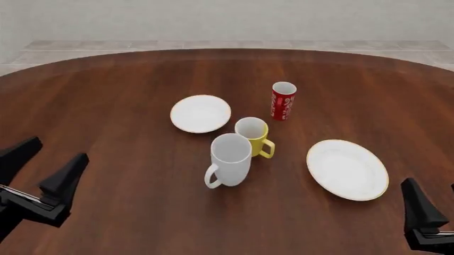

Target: Put the white mug on the left plate.

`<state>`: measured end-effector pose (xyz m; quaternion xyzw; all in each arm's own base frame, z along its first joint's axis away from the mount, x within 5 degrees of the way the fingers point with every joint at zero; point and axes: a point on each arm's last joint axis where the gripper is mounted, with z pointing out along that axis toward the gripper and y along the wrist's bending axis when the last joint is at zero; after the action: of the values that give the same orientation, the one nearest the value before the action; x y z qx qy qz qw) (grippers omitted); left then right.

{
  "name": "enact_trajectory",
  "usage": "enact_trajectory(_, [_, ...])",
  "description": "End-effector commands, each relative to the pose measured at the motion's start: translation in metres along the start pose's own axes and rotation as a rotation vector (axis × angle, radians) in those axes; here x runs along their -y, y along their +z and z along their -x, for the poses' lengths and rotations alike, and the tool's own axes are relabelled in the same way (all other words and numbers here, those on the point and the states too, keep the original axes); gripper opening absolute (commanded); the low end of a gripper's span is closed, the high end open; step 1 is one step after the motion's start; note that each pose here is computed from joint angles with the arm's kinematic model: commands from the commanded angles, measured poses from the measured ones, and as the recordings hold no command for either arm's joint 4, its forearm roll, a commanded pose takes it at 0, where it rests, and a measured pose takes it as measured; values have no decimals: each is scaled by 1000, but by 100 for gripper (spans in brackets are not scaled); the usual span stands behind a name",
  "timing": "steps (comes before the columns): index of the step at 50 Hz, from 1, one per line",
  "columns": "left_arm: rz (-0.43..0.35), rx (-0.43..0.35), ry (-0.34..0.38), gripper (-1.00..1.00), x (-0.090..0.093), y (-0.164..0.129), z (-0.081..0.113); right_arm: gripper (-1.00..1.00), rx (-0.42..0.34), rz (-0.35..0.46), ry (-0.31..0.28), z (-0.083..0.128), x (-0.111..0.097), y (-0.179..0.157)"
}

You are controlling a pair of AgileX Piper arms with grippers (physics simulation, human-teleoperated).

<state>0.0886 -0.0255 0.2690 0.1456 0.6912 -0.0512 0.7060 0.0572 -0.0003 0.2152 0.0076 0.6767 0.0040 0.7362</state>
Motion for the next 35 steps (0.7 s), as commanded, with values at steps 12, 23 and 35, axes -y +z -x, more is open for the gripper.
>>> enact_trajectory(12, [-157,-40,19,100,16,24,11,100,-4,4,0,-1,0,1])
enact_trajectory(23, [-212,-66,2,100,24,34,12,100,-3,5,3,-1,0,0])
enact_trajectory(35, [-249,-88,-17,100,31,46,19,100,-3,2,6,-1,0,0])
